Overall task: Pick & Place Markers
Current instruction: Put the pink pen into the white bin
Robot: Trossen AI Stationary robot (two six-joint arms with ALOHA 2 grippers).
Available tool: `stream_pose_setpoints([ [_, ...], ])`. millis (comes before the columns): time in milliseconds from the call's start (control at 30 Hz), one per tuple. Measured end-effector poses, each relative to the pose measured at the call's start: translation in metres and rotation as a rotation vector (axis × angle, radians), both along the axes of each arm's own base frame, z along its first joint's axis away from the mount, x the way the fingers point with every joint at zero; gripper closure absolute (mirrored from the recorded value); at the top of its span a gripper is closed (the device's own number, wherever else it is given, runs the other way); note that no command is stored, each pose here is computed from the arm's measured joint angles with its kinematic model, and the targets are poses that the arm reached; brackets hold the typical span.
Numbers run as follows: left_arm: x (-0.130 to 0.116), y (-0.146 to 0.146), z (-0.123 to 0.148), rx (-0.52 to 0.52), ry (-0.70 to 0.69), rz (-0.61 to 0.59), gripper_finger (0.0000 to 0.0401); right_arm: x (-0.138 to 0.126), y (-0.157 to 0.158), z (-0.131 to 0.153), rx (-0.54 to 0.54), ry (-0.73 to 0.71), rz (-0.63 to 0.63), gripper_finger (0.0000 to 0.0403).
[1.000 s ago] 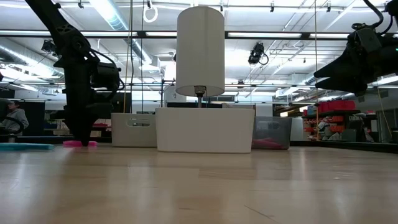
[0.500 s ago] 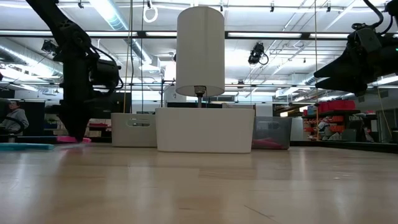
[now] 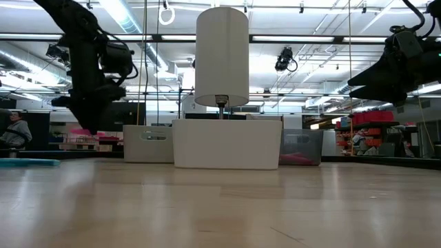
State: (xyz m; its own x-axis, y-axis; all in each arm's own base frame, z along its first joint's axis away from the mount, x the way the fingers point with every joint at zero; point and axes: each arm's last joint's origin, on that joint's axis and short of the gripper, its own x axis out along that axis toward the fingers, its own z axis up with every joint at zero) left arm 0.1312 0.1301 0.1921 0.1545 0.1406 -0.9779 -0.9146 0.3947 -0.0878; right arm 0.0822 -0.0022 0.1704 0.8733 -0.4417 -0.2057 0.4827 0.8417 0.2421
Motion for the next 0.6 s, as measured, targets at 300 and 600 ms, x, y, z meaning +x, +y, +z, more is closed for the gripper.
stream_pose_setpoints([
  [300,0.014,-0.010,0.032,0.018,-0.017,-0.088,0.0363,0.000,0.000,0.000,0.000,0.000,0.000,0.0160],
  [600,0.029,-0.026,0.056,0.023,-0.022,-0.219,0.0364,0.000,0.000,0.000,0.000,0.000,0.000,0.0160],
])
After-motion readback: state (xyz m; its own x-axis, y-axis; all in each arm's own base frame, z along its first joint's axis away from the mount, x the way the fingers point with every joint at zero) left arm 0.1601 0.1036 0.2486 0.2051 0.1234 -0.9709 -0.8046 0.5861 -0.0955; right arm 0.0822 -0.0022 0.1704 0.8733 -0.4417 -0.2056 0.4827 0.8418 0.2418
